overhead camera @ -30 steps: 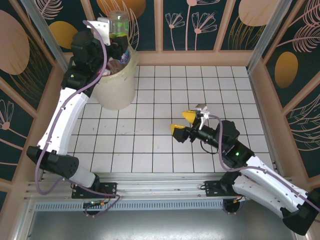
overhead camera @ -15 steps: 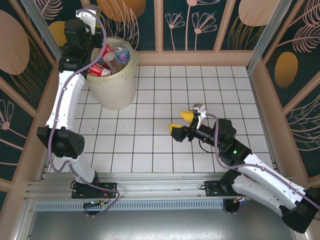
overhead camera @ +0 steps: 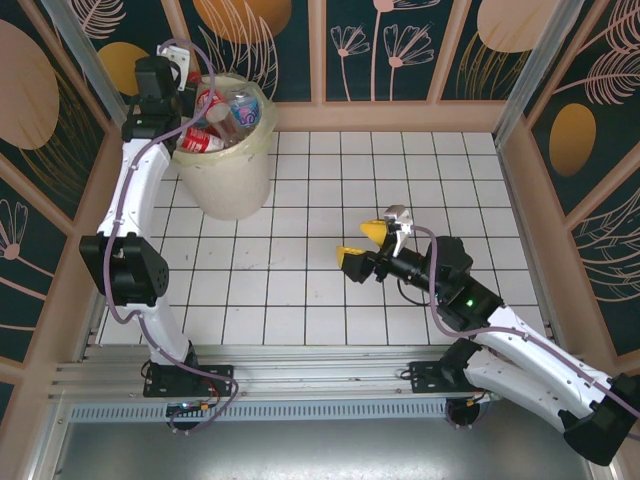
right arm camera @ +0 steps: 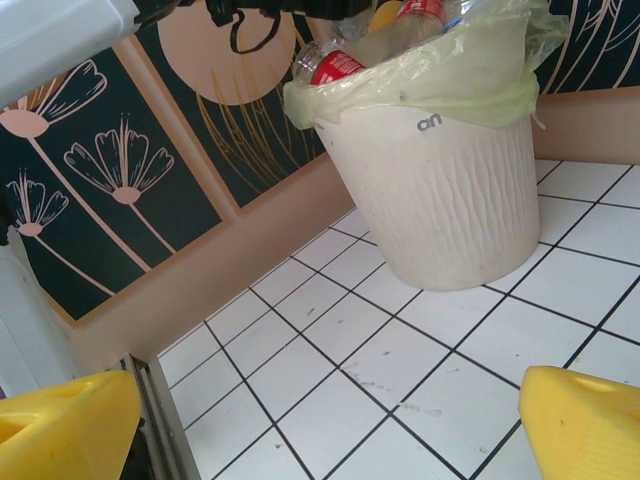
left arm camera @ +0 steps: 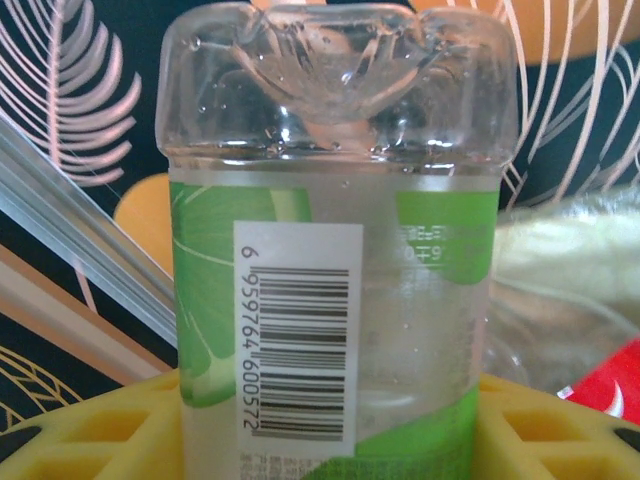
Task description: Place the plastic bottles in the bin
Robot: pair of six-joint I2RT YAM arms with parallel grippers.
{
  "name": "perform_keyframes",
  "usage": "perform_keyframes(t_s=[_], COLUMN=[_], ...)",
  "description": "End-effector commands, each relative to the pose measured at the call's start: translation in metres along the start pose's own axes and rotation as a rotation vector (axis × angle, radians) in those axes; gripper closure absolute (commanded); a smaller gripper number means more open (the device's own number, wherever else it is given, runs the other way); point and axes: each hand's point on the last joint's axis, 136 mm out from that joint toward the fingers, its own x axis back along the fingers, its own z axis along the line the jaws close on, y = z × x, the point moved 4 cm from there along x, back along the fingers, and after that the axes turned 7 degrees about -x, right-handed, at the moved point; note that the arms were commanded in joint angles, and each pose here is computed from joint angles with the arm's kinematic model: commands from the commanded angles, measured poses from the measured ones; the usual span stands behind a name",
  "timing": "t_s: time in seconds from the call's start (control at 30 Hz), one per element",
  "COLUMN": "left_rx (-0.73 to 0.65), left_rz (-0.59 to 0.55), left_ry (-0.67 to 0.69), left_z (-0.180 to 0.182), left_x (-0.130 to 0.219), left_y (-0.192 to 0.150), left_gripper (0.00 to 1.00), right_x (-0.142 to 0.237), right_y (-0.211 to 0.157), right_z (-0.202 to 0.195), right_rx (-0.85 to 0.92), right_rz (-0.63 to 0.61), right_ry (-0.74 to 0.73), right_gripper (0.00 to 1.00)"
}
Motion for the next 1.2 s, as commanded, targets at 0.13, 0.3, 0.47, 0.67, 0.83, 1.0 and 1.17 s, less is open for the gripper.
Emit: perform_keyframes(t_s=[0.13, 0.3, 0.47, 0.67, 0.83, 1.0, 1.17], left_rx=[-0.036, -0.036, -0.039, -0.017, 0.037, 0.113, 0.185], left_rz=[0.06, 0.076, 0.104, 0.094, 0.059, 0.005, -0.081], left_ry=[0.022, 0.026, 0.029, 0.025, -0.008, -0.059, -0.11], left_z=[0.0, 0.003, 0.003, 0.005, 0.006, 0.006, 0.009], left_x=[-0.002, 0.004, 0.007, 0.013, 0.018, 0.026, 0.042], left_y=[-0.017, -0.017, -0.023, -0.018, -0.004, 0.014, 0.038], left_gripper=[0.41, 0.39, 0.38, 0.27, 0.16, 0.08, 0.01], right_x=[0.002, 0.003, 0.003, 0.003, 0.003, 0.004, 0.003], right_y=[0.011, 0.01, 0.009, 0.007, 0.007, 0.006, 0.006], right_z=[0.01, 0.009, 0.009, 0.008, 0.008, 0.007, 0.006], right_rx=[0.014, 0.013, 0.011, 0.011, 0.01, 0.008, 0.008], right_rz=[-0.032, -0.035, -0.035, -0.032, -0.033, -0.036, -0.037], right_ry=[0.033, 0.03, 0.034, 0.033, 0.034, 0.029, 0.025], right_gripper=[0.02, 0.02, 0.02, 0.02, 0.02, 0.02, 0.02])
